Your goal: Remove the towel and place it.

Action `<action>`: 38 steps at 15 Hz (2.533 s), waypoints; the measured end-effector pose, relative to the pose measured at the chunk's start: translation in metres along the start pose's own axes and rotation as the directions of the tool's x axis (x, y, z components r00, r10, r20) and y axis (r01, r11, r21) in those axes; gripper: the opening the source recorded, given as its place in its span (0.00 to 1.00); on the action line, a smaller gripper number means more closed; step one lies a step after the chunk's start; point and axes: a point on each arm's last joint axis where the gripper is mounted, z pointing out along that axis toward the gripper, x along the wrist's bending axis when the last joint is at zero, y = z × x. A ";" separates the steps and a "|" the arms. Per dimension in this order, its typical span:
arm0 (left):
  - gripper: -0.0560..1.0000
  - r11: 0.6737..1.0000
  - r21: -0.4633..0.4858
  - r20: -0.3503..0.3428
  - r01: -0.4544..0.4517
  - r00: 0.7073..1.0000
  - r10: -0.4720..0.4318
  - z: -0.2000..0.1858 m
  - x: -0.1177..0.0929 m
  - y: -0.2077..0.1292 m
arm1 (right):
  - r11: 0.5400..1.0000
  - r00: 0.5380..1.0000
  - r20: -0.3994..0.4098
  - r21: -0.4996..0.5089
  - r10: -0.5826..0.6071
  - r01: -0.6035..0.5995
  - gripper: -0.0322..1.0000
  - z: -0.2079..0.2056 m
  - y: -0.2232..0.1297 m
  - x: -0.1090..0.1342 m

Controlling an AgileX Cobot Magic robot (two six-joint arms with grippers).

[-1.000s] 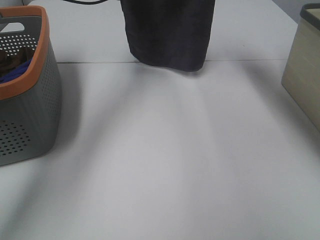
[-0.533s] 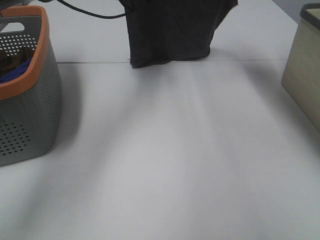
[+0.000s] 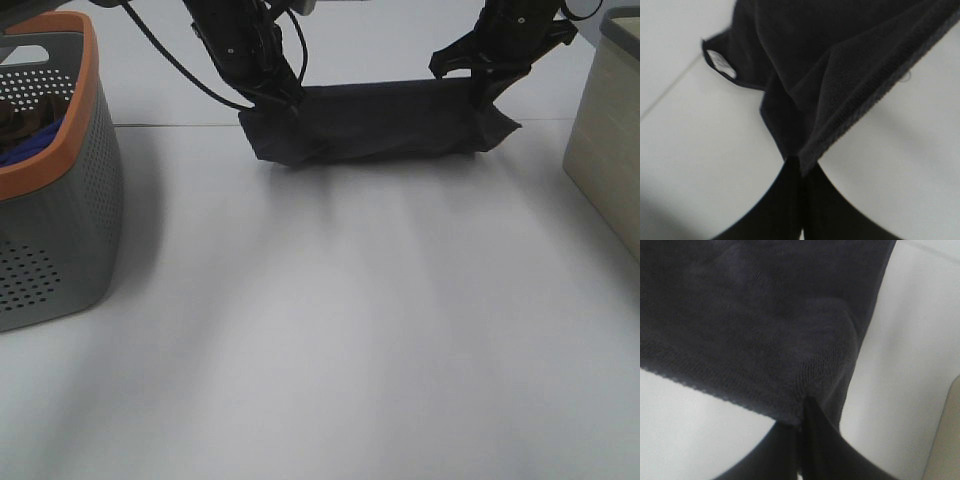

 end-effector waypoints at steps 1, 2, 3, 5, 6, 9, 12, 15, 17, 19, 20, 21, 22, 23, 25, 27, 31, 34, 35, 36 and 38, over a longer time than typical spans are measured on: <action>0.05 0.999 0.045 0.053 -0.022 0.998 0.019 0.000 -0.005 -0.004 | 0.998 1.000 -0.017 0.057 -0.003 0.004 0.03 0.000 -0.005 0.002; 0.05 0.995 0.090 0.114 -0.045 0.993 0.034 -0.001 -0.010 -0.009 | 0.997 1.000 -0.023 0.079 -0.002 0.004 0.03 0.000 -0.007 0.002; 0.05 0.992 0.108 0.150 -0.060 0.988 0.043 -0.001 -0.013 -0.011 | 0.996 1.000 -0.026 0.091 -0.002 0.005 0.03 0.001 -0.009 0.002; 0.05 0.985 0.157 0.189 -0.077 0.981 0.047 0.008 -0.019 -0.021 | 0.990 0.998 -0.065 0.142 0.015 -0.005 0.03 0.011 -0.018 0.006; 0.05 0.985 0.157 0.189 -0.077 0.981 0.047 0.008 -0.019 -0.021 | 0.990 0.998 -0.065 0.142 0.015 -0.005 0.03 0.011 -0.018 0.006; 0.05 0.963 0.262 0.282 -0.066 0.959 -0.011 0.024 -0.035 -0.049 | 0.955 0.990 -0.126 0.297 0.055 -0.015 0.03 0.038 -0.053 0.016; 0.05 0.954 0.294 0.327 -0.060 0.944 -0.042 0.012 -0.047 -0.061 | 0.940 0.986 -0.149 0.341 0.073 -0.018 0.03 0.029 -0.075 0.023; 0.05 0.937 0.346 0.367 -0.048 0.926 -0.088 0.014 -0.058 -0.080 | 0.910 0.980 -0.171 0.414 0.097 -0.018 0.03 0.039 -0.096 0.029; 0.05 0.924 0.379 0.388 -0.042 0.914 -0.118 0.013 -0.065 -0.093 | 0.890 0.974 -0.190 0.455 0.119 -0.020 0.03 0.047 -0.107 0.033; 0.05 0.919 0.392 0.398 -0.047 0.909 -0.123 0.009 -0.071 -0.099 | 0.874 0.970 -0.201 0.486 0.136 -0.022 0.03 0.053 -0.116 0.036; 0.05 0.915 0.399 0.404 -0.053 0.907 -0.124 0.006 -0.075 -0.102 | 0.862 0.968 -0.206 0.507 0.146 -0.022 0.03 0.056 -0.122 0.037; 0.05 0.909 0.412 0.411 -0.065 0.904 -0.122 0.006 -0.080 -0.107 | 0.849 0.964 -0.214 0.527 0.160 -0.024 0.03 0.060 -0.128 0.039; 0.05 0.901 0.428 0.415 -0.071 0.901 -0.127 0.008 -0.083 -0.112 | 0.836 0.961 -0.219 0.548 0.171 -0.024 0.03 0.063 -0.134 0.041; 0.05 0.892 0.445 0.419 -0.081 0.899 -0.127 0.009 -0.086 -0.117 | 0.825 0.960 -0.218 0.565 0.174 -0.021 0.03 0.065 -0.140 0.042; 0.05 0.864 0.485 0.408 -0.130 0.908 -0.092 0.010 -0.086 -0.126 | 0.810 0.972 -0.185 0.586 0.142 -0.007 0.06 0.067 -0.145 0.037; 0.10 0.849 0.504 0.402 -0.158 0.913 -0.069 0.010 -0.083 -0.129 | 0.803 0.977 -0.161 0.596 0.141 -0.018 0.21 0.067 -0.147 0.033; 0.49 0.852 0.503 0.413 -0.147 0.906 -0.088 0.010 -0.084 -0.129 | 0.790 0.972 -0.110 0.605 0.207 -0.099 0.49 0.067 -0.147 0.032; 0.77 0.848 0.517 0.395 -0.115 0.911 -0.117 0.010 -0.084 -0.129 | 0.822 0.968 -0.118 0.556 0.222 -0.121 0.51 0.045 -0.143 0.033; 0.78 0.847 0.521 0.389 -0.106 0.913 -0.125 0.010 -0.084 -0.129 | 0.831 0.967 -0.118 0.542 0.225 -0.128 0.52 0.039 -0.142 0.033; 0.80 0.843 0.529 0.377 -0.093 0.916 -0.135 0.010 -0.084 -0.129 | 0.847 0.967 -0.118 0.515 0.225 -0.134 0.53 0.027 -0.140 0.033; 0.81 0.843 0.536 0.347 -0.051 0.923 -0.165 0.008 -0.082 -0.125 | 0.870 0.963 -0.105 0.462 0.248 -0.174 0.58 0.005 -0.137 0.033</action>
